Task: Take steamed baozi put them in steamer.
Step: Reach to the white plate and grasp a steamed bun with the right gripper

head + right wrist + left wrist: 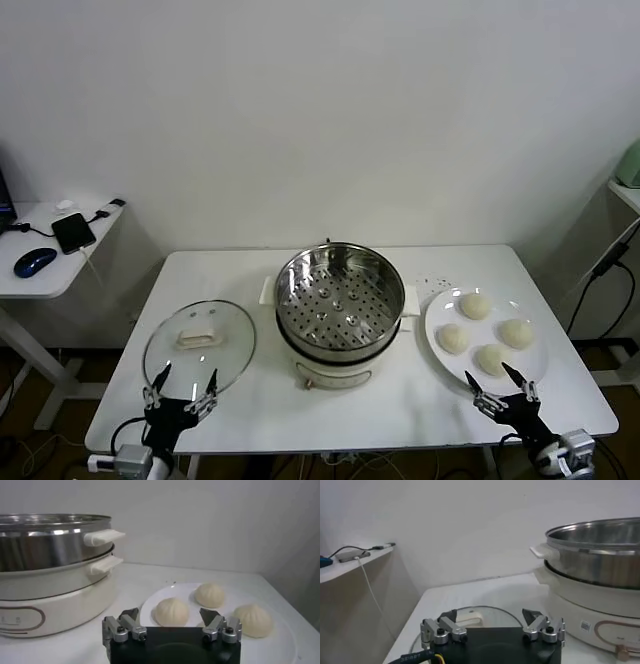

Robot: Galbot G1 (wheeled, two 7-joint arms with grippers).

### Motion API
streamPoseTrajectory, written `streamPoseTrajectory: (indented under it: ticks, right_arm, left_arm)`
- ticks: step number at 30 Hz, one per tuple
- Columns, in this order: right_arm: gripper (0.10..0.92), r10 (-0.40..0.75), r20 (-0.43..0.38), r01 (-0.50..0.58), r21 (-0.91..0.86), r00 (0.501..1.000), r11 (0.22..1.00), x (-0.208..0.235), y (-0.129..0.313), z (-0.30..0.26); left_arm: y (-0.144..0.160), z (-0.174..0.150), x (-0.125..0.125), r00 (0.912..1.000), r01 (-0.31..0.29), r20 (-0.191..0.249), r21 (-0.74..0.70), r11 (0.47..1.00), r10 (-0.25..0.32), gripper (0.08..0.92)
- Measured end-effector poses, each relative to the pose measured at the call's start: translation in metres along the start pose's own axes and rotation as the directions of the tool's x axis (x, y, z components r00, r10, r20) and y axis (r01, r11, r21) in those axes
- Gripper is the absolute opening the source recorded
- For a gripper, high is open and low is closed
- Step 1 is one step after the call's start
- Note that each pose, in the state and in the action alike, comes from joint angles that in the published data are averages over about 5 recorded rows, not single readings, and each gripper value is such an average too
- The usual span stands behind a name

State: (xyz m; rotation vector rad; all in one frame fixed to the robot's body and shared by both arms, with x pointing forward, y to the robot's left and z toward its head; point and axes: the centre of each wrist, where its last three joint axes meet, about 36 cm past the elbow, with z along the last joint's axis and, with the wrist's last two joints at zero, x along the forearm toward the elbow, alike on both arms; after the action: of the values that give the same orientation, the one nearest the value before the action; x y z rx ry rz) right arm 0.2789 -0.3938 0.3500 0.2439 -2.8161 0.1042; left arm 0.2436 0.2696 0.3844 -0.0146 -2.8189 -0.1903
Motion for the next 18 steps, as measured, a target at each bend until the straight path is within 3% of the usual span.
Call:
streamPoseTrajectory:
  ticks: [11, 18]
  right_arm:
    - [0.823, -0.009, -0.031, 0.016, 0.224, 0.999, 0.974, -0.029, -0.062, -0.050]
    - [0.823, -0.083, -0.132, 0.139, 0.499, 0.988, 0.856, -0.072, -0.107, -0.118]
  left_arm:
    - [-0.002, -0.006, 0.002, 0.9999, 0.016, 0.001, -0.008, 1.000, -0.016, 0.823]
    - [-0.004, -0.008, 0.005, 0.9994, 0.033, 0.001, -0.016, 0.999, -0.033, 0.823]
